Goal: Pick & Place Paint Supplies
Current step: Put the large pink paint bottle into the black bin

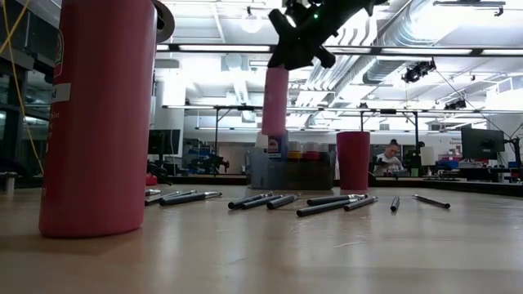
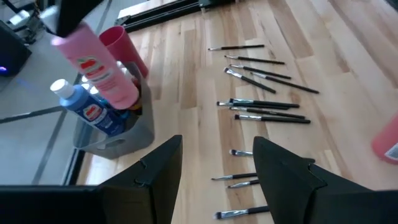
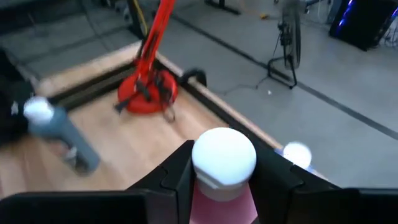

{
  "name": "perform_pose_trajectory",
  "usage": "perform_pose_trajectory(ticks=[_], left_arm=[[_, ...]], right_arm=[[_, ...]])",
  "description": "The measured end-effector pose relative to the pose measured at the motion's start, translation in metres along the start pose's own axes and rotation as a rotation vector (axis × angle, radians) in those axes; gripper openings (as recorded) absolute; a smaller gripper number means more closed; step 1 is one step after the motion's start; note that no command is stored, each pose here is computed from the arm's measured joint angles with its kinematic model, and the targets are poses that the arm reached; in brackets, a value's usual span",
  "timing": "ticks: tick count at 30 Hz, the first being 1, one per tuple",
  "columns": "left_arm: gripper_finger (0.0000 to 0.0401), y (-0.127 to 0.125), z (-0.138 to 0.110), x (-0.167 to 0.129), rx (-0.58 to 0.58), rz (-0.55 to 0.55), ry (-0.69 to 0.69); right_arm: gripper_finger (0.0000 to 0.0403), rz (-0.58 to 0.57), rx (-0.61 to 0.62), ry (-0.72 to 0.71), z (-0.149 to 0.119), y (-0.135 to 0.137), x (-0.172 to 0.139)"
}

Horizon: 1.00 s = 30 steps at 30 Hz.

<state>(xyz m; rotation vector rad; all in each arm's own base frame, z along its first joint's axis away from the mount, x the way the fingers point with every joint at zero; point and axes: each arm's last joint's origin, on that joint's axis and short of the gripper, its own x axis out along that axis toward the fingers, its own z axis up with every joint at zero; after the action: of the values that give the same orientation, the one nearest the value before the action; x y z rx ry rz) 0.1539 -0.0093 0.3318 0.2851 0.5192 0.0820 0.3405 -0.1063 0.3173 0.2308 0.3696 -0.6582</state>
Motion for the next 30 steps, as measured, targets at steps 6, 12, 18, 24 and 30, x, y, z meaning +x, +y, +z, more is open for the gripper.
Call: perform_pose_trajectory(ticks=[6,12,18,24,30], left_arm=[[0.019,0.001,0.0,0.0,0.039,0.018,0.002],[0.019,0.001,0.0,0.0,0.055,0.03,0.002],[0.019,0.001,0.0,0.0,0.055,0.03,0.005],[0.019,0.001,0.0,0.0,0.056,0.029,0.006],[0.019,0.001,0.0,0.0,0.056,0.029,0.006]], right_arm=[[0.0115,0.042,0.035,-0.029,0.002,-0.016,0.024],[0.0119,-0.026,0.023,0.067,-0.021,-0.023,0.052],[0.0116,-0.073,0.014,0.112,-0.034,-0.025,0.064],[0.012,-0.11,0.035,0.152,-0.041,-0.025,0.068],[0.0121,-0.173,0.087,0.17,-0.044,-0.028,0.067]])
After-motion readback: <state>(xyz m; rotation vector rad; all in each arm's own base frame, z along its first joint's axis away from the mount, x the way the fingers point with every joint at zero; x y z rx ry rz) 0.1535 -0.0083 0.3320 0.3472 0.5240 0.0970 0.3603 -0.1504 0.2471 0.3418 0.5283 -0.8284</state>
